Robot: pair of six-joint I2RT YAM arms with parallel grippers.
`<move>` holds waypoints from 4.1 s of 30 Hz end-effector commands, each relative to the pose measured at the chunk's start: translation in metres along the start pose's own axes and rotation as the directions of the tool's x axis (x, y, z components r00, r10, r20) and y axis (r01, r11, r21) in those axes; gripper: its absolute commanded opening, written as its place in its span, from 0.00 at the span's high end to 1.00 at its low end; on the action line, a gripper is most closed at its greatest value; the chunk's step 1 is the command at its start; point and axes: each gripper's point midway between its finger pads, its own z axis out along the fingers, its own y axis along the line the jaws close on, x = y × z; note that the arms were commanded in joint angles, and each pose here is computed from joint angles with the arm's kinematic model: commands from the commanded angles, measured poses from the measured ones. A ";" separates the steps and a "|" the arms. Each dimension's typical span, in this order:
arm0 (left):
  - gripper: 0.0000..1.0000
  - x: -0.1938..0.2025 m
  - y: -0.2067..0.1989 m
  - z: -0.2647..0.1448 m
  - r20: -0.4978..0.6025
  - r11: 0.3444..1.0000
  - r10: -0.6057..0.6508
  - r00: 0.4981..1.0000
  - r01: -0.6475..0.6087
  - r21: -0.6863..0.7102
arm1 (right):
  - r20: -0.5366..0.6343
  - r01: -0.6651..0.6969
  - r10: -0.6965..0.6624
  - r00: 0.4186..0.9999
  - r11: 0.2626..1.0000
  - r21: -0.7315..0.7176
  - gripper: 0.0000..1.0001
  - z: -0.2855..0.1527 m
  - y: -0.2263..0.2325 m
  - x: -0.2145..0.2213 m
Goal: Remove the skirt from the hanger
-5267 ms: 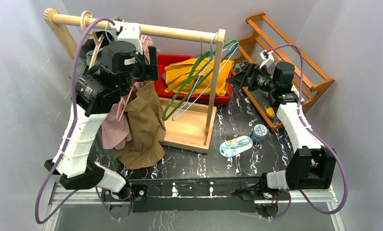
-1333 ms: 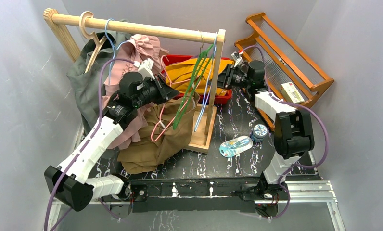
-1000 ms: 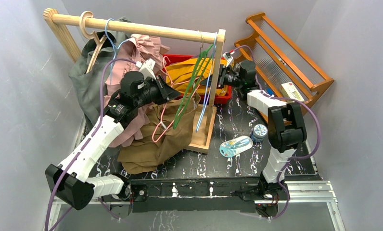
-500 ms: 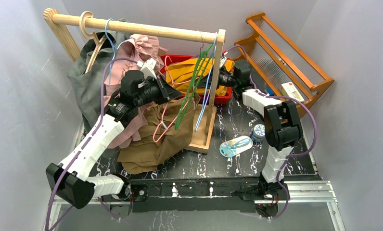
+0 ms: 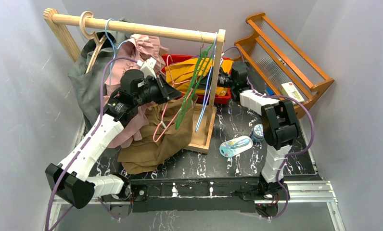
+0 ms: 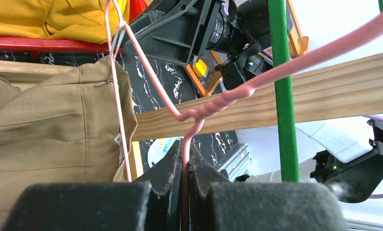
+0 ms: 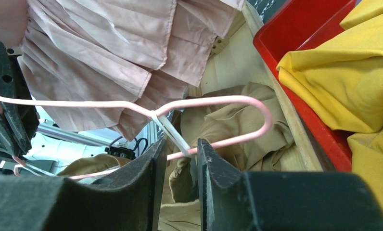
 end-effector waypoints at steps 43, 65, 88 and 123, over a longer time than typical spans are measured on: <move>1.00 -0.013 -0.027 -0.005 0.000 0.996 0.014 1.000 -0.014 0.087 | 0.042 0.103 -0.101 0.994 0.994 -0.031 0.66 -0.008 0.015 -0.022; 1.00 -0.011 -0.023 -0.005 -0.009 0.997 0.027 1.000 -0.026 0.077 | 0.066 0.076 -0.076 0.995 0.997 -0.005 1.00 0.001 0.010 -0.026; 1.00 -0.005 -0.015 -0.035 0.025 0.968 0.246 0.969 -0.247 0.042 | 0.198 -0.169 0.129 0.972 0.964 0.205 1.00 -0.030 -0.037 -0.056; 1.00 -0.130 -0.013 0.009 0.688 0.865 0.420 0.591 -0.489 -0.108 | 0.007 -0.096 0.096 0.995 0.995 0.017 1.00 -0.025 0.044 -0.007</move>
